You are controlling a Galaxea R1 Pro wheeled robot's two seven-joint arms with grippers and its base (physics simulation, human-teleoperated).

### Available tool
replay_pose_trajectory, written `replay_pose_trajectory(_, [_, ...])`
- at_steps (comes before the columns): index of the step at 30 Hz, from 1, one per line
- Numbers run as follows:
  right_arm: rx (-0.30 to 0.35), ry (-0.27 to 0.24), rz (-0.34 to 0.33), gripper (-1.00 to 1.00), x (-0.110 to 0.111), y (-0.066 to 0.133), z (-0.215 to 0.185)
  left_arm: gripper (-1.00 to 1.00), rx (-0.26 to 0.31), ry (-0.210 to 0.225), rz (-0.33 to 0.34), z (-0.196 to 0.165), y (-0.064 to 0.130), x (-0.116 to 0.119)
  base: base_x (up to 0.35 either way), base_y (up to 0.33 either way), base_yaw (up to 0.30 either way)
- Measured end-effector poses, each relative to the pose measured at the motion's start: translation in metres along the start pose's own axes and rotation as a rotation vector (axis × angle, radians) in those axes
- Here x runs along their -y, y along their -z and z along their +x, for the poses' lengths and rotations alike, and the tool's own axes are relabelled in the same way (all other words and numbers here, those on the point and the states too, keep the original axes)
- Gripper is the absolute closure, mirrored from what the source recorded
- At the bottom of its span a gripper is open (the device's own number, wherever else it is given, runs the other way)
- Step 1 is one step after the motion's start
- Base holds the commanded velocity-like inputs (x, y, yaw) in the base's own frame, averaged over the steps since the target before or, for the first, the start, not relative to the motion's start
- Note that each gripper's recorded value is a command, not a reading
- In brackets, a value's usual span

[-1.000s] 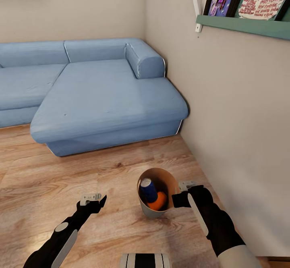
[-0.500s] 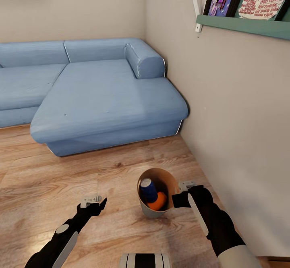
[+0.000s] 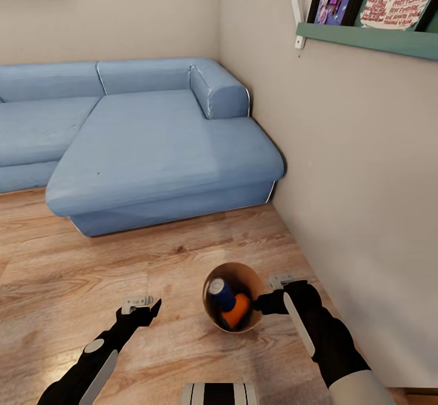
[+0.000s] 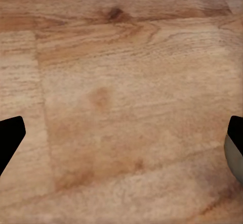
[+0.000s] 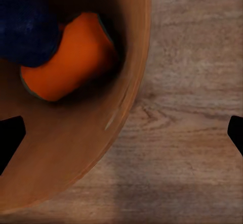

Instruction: Put the three can of soda from the living room inside the tash can in the kitchen.

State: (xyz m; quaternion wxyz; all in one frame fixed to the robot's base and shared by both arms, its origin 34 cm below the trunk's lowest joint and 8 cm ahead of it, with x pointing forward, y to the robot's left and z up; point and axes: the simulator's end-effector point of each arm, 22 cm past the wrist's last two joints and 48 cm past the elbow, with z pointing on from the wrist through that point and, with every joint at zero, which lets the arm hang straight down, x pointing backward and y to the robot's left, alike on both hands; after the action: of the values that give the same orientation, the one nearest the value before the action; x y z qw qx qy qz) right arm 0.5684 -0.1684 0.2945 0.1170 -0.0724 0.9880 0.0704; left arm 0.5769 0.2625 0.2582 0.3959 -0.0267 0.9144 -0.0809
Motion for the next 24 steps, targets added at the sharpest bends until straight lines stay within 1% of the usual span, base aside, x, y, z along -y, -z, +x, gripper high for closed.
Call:
replay_pose_trajectory(17, [-0.001,0.0,0.0,-1.0,-0.0001,-0.0001,0.0002,-1.0,0.0,0.0,-0.001,-0.0001,0.0,-0.0004,0.0,0.0,0.0])
replay_pose_trajectory(24, [0.0,0.001,0.001,-1.0,0.0001,0.0001,-0.0001,-1.0,0.011,-0.001,-0.001,-0.0026,0.0,-0.0005,0.0,0.0,0.0])
